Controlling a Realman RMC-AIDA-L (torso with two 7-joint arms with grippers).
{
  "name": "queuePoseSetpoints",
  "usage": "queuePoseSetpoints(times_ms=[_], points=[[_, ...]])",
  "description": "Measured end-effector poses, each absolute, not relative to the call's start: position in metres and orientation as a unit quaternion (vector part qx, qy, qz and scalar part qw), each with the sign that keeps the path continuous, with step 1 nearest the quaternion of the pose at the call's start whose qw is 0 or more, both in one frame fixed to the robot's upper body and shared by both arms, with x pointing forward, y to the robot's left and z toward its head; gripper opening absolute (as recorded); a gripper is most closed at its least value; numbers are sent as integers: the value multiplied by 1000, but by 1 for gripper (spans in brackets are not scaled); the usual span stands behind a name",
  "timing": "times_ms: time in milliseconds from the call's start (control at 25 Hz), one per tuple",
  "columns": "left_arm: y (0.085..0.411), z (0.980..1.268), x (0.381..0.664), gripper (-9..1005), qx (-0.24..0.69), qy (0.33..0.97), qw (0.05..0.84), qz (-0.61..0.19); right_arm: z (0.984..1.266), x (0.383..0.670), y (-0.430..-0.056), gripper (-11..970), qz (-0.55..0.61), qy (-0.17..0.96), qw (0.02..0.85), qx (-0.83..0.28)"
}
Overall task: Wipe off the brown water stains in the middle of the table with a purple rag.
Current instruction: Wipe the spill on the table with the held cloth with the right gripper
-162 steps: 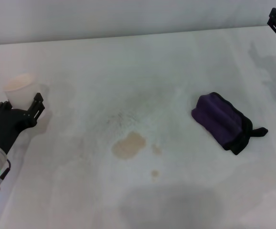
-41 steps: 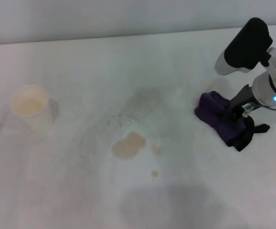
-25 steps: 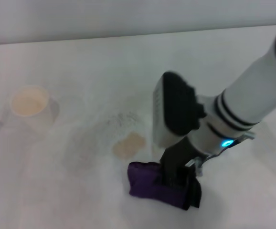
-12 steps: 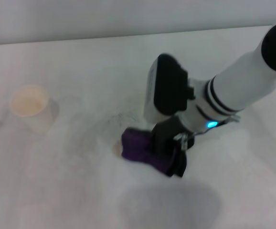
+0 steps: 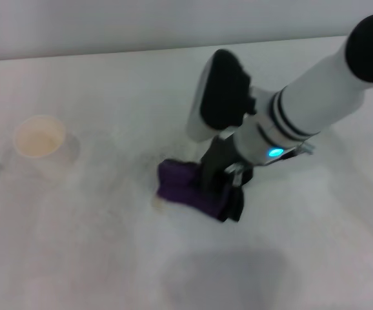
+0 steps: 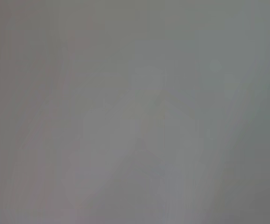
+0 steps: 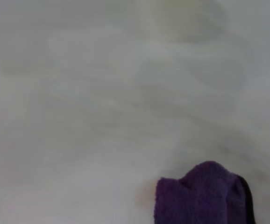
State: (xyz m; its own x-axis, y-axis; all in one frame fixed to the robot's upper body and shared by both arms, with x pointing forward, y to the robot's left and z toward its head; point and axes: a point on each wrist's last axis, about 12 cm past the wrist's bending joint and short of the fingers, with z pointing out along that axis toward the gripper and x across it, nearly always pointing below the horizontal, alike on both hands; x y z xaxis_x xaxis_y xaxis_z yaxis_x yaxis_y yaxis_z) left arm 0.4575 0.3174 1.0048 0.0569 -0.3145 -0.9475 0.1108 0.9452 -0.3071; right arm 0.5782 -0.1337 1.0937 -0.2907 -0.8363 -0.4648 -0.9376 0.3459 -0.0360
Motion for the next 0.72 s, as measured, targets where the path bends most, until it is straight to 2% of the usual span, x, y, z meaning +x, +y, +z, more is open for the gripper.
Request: queuePoseSetpoints(times_ms=[240,400,560,720], points=[[317,1006,460,881,-74,669,725,-148,1090,551,-92,94,160,744,179,-623],[318,1006,460,881,-73,669,725,-146,1089,549,-83,94,161,735,201,-628],[319,1006,459,880,-72,670,725,-143,1091,565,-95,95,154,757,234,-590],[324,1008,460,879,-68,668,729,-137,1092,587,-131,95,125,798,248,-535]])
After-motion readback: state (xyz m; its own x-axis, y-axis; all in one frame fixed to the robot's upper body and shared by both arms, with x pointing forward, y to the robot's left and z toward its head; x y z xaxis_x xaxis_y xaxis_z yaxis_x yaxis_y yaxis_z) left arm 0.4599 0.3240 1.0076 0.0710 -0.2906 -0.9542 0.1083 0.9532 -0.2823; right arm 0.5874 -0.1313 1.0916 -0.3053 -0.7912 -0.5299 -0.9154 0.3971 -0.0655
